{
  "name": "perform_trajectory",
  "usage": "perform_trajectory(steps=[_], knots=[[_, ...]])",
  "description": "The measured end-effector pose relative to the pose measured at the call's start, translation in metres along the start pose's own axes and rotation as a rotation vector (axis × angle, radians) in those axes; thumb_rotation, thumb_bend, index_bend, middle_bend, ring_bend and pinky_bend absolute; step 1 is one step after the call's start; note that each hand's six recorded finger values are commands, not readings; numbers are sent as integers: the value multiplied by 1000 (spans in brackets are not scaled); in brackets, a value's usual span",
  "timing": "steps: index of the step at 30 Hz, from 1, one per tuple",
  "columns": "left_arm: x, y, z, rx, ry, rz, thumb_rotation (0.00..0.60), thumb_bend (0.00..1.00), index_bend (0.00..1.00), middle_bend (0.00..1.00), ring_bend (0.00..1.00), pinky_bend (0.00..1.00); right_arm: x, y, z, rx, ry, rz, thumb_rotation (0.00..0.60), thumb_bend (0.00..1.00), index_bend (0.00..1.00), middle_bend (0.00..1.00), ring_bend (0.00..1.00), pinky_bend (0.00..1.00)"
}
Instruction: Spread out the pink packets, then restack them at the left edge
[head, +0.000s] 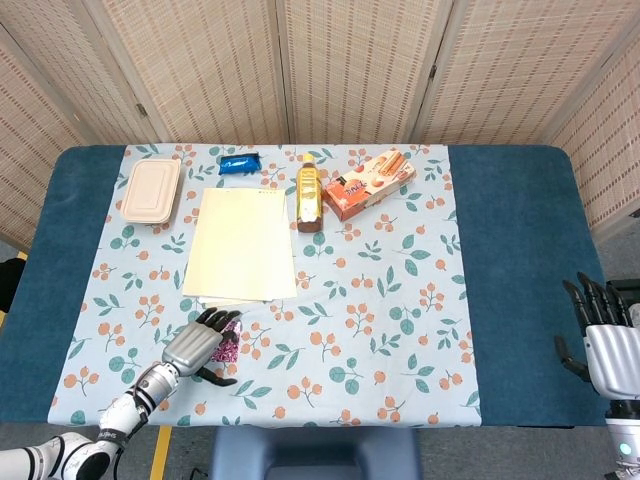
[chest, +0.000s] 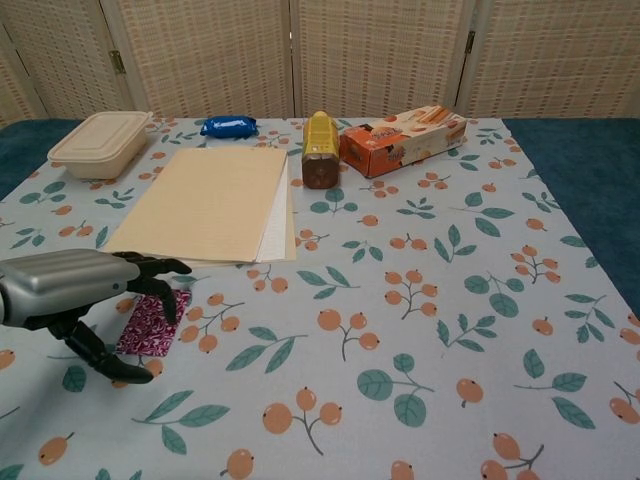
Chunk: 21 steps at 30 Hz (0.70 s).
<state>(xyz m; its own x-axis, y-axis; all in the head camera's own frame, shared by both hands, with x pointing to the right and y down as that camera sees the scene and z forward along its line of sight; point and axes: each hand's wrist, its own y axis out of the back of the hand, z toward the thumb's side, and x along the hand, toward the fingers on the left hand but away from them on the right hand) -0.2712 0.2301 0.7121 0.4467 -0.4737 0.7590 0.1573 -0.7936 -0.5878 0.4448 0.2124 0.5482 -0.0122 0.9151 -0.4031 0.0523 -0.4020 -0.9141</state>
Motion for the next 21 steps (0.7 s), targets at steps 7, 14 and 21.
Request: perform_trajectory(steps=[7, 14, 21], knots=[[-6, -3, -15, -9, 46, -9, 313, 54, 341, 0, 0, 0, 0, 1, 0, 1, -3, -2, 600, 452, 5, 11, 0, 0], [-17, -4, -37, -13, 102, -11, 311, 54, 343, 0, 0, 0, -1, 1, 0, 1, -3, 0, 600, 452, 5, 11, 0, 0], [-34, -4, -64, -12, 164, -14, 311, 54, 345, 0, 0, 0, 0, 2, 1, 2, -3, -3, 600, 452, 5, 11, 0, 0]])
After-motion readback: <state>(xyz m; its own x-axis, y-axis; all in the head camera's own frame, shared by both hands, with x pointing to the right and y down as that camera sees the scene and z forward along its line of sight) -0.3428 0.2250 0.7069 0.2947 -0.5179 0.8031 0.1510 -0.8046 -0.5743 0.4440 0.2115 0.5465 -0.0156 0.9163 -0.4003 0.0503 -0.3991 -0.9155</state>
